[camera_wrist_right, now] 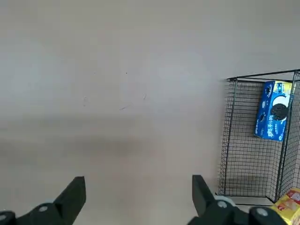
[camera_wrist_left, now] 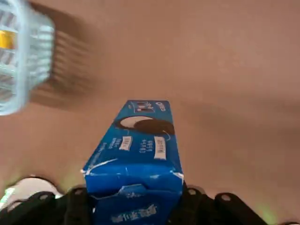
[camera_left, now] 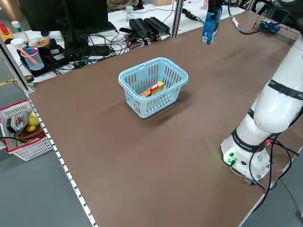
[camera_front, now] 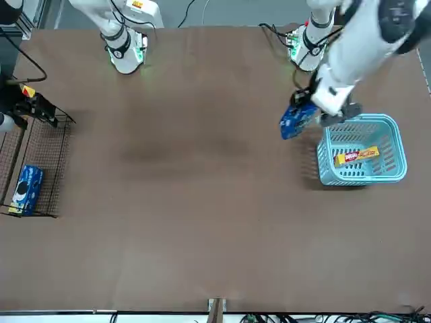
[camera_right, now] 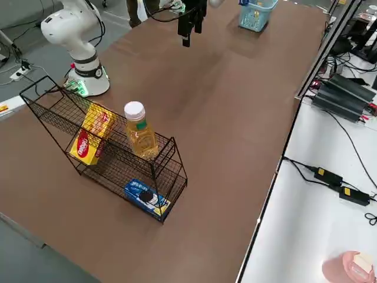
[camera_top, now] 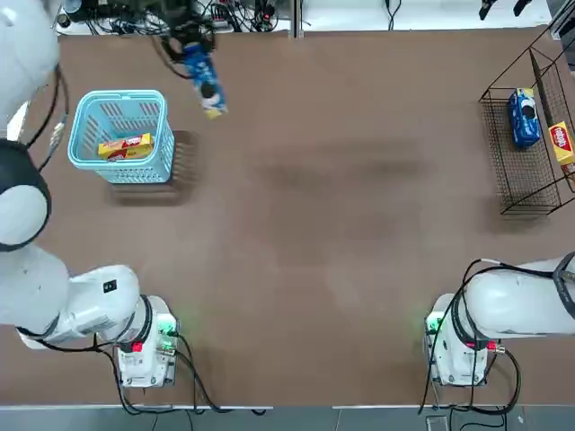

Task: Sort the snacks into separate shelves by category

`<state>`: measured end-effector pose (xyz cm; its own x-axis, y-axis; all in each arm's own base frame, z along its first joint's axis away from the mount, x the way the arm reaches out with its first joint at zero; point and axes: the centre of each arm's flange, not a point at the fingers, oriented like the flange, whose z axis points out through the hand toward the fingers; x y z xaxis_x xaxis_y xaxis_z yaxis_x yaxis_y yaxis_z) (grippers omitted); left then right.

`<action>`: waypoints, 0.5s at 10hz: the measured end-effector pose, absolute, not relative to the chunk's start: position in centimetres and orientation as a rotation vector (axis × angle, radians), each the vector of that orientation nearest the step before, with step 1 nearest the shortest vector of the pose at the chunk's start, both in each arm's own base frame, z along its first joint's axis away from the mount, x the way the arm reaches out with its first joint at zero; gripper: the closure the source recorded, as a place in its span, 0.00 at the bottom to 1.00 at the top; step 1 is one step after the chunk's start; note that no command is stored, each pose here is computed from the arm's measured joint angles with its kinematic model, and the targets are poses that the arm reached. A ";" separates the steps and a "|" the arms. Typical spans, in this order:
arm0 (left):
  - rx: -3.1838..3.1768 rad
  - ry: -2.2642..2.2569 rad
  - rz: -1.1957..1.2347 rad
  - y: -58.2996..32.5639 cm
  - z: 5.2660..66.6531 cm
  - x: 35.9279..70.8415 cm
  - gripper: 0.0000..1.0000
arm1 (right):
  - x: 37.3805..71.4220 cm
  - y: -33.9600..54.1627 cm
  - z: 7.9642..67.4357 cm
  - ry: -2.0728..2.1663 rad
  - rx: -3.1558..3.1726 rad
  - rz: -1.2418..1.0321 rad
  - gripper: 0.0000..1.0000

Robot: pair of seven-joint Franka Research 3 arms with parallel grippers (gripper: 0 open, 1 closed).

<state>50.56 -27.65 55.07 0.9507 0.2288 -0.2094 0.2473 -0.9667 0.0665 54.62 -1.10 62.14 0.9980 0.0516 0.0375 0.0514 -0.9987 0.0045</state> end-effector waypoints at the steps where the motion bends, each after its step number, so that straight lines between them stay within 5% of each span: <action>1: 3.035 0.310 -0.314 -31.9 53.4 50.2 0.42 | 54.6 -1.1 62.2 0.080 3.136 0.061 0.00; 5: 3.057 0.134 -0.265 -47.8 46.2 48.0 0.42 | 54.8 -1.7 61.9 0.065 3.137 0.057 0.00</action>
<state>47.99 -47.81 46.20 0.9813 0.0809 -0.1746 0.0930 -0.9937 0.0623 54.77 -1.67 61.86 0.9985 0.0415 0.0364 0.0414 -0.9991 0.0041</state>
